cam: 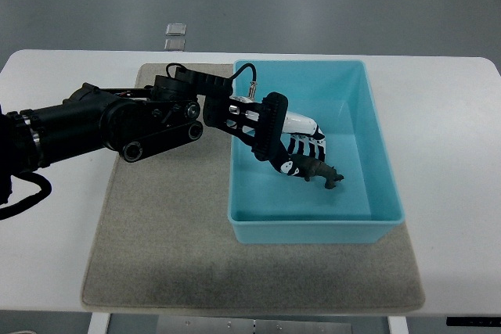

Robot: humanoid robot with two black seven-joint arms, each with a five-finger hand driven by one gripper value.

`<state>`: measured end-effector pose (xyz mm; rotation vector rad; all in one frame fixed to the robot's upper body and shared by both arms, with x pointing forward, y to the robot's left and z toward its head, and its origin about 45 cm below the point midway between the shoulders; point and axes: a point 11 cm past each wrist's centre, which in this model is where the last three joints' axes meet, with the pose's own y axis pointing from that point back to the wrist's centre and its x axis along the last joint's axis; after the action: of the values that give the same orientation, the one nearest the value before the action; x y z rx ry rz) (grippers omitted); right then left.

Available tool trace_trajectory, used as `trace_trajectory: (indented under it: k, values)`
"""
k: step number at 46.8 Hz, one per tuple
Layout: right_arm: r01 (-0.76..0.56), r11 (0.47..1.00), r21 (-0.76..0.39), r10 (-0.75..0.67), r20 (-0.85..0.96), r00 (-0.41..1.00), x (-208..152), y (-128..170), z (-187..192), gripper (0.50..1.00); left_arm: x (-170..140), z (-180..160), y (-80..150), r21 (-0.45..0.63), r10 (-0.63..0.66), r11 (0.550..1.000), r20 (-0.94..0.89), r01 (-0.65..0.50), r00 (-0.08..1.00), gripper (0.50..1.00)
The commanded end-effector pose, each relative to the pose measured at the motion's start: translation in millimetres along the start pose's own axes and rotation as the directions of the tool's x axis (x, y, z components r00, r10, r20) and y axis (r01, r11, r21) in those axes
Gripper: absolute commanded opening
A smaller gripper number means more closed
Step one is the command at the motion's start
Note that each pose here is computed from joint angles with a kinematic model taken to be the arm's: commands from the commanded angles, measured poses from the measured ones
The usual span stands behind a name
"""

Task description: Place brown hippo in blue box with left hand

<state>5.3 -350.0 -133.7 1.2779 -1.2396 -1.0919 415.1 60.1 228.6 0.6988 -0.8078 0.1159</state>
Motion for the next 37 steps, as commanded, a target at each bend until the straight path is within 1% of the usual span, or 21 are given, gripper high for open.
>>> trace_trajectory:
  k: [1,4,5,6,8,9,10,11,12,14,18,21,27,29,33,37]
  values:
    - [0.000,1.000,0.000,0.000,0.000,1.000,0.0,0.0,0.0,0.936,0.1,0.2,0.0,-0.001,0.001,1.000,-0.003,-0.001,1.000,0.500]
    - [0.000,1.000,0.000,0.000,0.000,1.000,0.0,0.0,0.0,0.936,1.7,1.6,-0.4,-0.007,0.010,1.000,-0.008,-0.010,1.000,0.500]
    - [0.000,1.000,0.000,0.000,0.000,1.000,0.0,0.0,0.0,0.936,2.3,2.0,-0.3,-0.010,0.014,1.000,-0.011,-0.014,1.000,0.508]
    - [0.000,1.000,0.000,0.000,0.000,1.000,0.0,0.0,0.0,0.936,2.9,2.3,-0.2,-0.011,0.017,1.000,-0.012,-0.017,1.000,0.563]
    - [0.000,1.000,0.000,0.000,0.000,1.000,0.0,0.0,0.0,0.936,3.3,2.2,-0.3,-0.013,0.025,1.000,-0.017,-0.025,1.000,0.636]
    - [0.000,1.000,0.000,0.000,0.000,1.000,0.0,0.0,0.0,0.936,4.1,2.4,-0.3,-0.014,0.033,0.999,-0.017,-0.033,0.999,0.685]
    - [0.000,1.000,0.000,0.000,0.000,1.000,0.0,0.0,0.0,0.936,4.9,2.4,-0.3,-0.015,0.039,0.999,-0.017,-0.039,0.999,0.745]
    - [0.000,1.000,0.000,0.000,0.000,1.000,0.0,0.0,0.0,0.936,5.6,2.5,-0.3,-0.015,0.045,0.999,-0.017,-0.046,0.999,0.782]
    - [0.000,1.000,0.000,0.000,0.000,1.000,0.0,0.0,0.0,0.936,5.4,2.2,-0.3,-0.015,0.049,0.999,-0.018,-0.050,0.999,0.803]
    - [0.000,1.000,0.000,0.000,0.000,1.000,0.0,0.0,0.0,0.936,5.8,2.9,-0.4,-0.018,0.053,0.998,-0.017,-0.054,0.998,0.821]
    - [0.000,1.000,0.000,0.000,0.000,1.000,0.0,0.0,0.0,0.936,6.3,2.6,0.1,-0.020,0.057,0.998,-0.016,-0.057,0.998,0.930]
    - [0.000,1.000,0.000,0.000,0.000,1.000,0.0,0.0,0.0,0.936,6.2,2.1,0.5,-0.021,0.058,0.998,-0.020,-0.059,0.998,0.960]
    - [0.000,1.000,0.000,0.000,0.000,1.000,0.0,0.0,0.0,0.936,12.9,2.4,3.9,-0.026,0.081,0.996,-0.029,-0.081,0.996,0.969]
    - [0.000,1.000,0.000,0.000,0.000,1.000,0.0,0.0,0.0,0.936,17.2,3.0,5.2,-0.030,0.095,0.995,-0.035,-0.096,0.995,0.990]
    - [0.000,1.000,0.000,0.000,0.000,1.000,0.0,0.0,0.0,0.936,29.8,4.4,10.4,-0.040,0.138,0.989,-0.060,-0.140,0.989,0.994]
    - [0.000,1.000,0.000,0.000,0.000,1.000,0.0,0.0,0.0,0.936,44.8,-0.8,22.4,-0.034,0.188,0.981,-0.085,-0.192,0.978,0.994]
